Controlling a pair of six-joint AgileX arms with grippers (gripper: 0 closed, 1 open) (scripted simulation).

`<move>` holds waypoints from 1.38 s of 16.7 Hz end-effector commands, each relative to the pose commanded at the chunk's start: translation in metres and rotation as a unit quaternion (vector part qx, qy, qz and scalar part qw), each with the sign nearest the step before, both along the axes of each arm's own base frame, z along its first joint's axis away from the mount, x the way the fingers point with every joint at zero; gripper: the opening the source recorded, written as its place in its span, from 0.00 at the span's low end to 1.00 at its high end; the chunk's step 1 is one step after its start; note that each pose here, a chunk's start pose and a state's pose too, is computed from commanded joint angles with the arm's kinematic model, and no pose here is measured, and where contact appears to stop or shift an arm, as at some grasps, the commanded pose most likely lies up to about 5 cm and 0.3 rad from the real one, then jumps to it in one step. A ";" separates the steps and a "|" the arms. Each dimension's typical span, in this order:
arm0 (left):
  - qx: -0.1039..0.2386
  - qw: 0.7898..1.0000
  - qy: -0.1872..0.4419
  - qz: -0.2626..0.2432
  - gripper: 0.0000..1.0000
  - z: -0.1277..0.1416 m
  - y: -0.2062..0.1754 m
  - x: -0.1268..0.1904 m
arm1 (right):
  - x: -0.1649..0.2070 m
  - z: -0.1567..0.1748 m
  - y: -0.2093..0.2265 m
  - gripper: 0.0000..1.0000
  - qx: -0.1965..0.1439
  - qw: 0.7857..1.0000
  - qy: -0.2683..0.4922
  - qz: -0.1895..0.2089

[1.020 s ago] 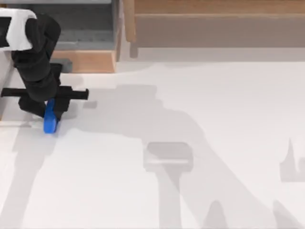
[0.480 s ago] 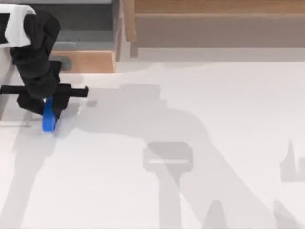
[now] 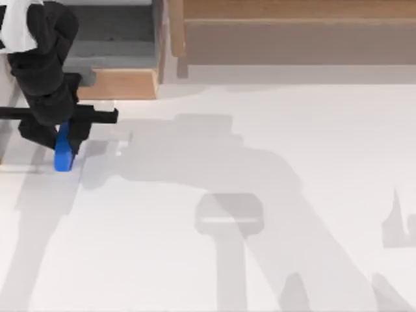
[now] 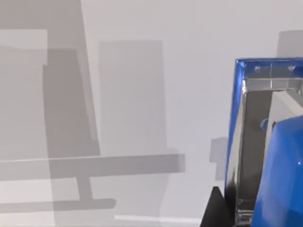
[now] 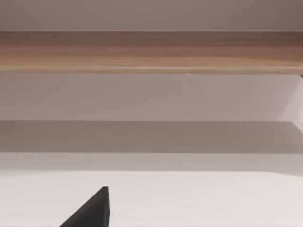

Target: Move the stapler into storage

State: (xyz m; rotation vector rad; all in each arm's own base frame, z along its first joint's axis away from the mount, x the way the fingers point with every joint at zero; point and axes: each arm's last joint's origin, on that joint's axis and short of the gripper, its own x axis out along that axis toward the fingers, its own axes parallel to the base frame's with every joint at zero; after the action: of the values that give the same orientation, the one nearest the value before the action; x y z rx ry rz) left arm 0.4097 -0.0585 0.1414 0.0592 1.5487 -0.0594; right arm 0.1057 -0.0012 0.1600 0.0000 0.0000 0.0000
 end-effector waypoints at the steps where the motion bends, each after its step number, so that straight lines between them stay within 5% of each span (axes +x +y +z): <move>1: 0.000 1.000 -0.001 0.000 0.00 0.000 0.000 0.000 | 0.000 0.000 0.000 1.00 0.000 1.000 0.000 0.000; 6: 0.029 0.995 -0.084 -0.042 0.00 0.067 0.026 0.014 | 0.000 0.000 0.000 1.00 0.000 1.000 0.000 0.000; 10: 0.085 0.980 -0.159 -0.079 0.00 0.142 0.077 0.021 | 0.000 0.000 0.000 1.00 0.000 1.000 0.000 0.000; 13: 0.121 0.973 -0.177 -0.081 0.00 0.173 0.124 0.024 | 0.000 0.000 0.000 1.00 0.000 1.000 0.000 0.000; 17: 0.117 0.982 -0.138 -0.049 0.00 0.150 0.185 0.041 | 0.000 0.000 0.000 1.00 0.000 1.000 0.000 0.000; 23: 0.029 0.999 -0.027 0.008 0.00 0.041 0.228 0.069 | 0.000 0.000 0.000 1.00 0.000 1.000 0.000 0.000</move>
State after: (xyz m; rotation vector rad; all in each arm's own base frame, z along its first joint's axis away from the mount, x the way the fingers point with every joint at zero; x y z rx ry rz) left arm 0.4783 0.1699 0.1826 0.0942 1.4967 0.0003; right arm 0.1057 -0.0012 0.1600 0.0000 0.0000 0.0000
